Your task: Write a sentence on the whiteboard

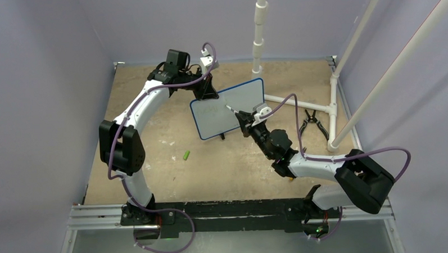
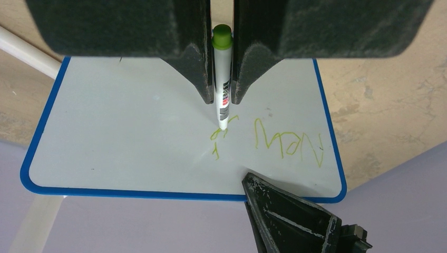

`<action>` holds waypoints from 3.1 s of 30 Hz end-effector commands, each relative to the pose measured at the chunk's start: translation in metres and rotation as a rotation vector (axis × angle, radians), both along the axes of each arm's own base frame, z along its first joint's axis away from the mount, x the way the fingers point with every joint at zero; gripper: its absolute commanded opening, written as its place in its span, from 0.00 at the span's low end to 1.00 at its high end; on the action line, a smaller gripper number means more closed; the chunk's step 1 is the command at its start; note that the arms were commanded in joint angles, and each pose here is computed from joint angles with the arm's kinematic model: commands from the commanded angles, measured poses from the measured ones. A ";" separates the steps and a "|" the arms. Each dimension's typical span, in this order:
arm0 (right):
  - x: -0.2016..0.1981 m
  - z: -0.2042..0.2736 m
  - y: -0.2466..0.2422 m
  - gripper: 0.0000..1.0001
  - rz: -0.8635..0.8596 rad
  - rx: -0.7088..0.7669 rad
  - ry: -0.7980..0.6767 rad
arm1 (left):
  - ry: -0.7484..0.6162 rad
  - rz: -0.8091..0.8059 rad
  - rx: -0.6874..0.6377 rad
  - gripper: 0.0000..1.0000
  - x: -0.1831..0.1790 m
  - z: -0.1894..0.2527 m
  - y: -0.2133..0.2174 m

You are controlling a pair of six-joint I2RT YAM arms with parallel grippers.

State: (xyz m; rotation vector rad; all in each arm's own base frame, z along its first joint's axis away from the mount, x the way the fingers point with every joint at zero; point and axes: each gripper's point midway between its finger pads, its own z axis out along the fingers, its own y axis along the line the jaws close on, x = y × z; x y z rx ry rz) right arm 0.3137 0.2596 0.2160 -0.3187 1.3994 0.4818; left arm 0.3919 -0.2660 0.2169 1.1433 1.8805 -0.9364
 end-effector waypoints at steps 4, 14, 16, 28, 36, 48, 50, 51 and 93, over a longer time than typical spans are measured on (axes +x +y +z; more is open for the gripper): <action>0.010 0.026 -0.001 0.00 -0.041 0.044 -0.054 | -0.008 0.008 0.033 0.00 -0.002 -0.007 0.010; 0.012 0.031 -0.008 0.00 -0.076 0.066 -0.064 | -0.004 0.008 0.033 0.00 -0.002 -0.008 0.010; 0.011 0.033 -0.010 0.00 -0.078 0.070 -0.067 | -0.004 0.009 0.033 0.00 -0.002 -0.008 0.010; 0.016 0.018 -0.016 0.00 -0.127 0.021 -0.041 | -0.011 0.006 0.026 0.00 -0.003 -0.004 0.010; 0.017 0.000 -0.012 0.00 -0.114 -0.031 0.014 | -0.013 0.003 0.021 0.00 -0.003 -0.003 0.009; 0.016 -0.018 0.000 0.00 -0.066 -0.058 0.086 | -0.012 0.005 0.020 0.00 -0.002 -0.004 0.009; 0.015 -0.015 0.002 0.00 -0.051 -0.050 0.078 | -0.014 0.005 0.020 0.00 -0.002 -0.004 0.009; 0.014 -0.013 0.004 0.00 -0.043 -0.046 0.072 | -0.013 0.006 0.020 0.00 -0.002 -0.004 0.009; 0.016 0.035 -0.016 0.00 -0.130 0.106 -0.054 | -0.003 0.004 0.018 0.00 -0.003 -0.006 0.008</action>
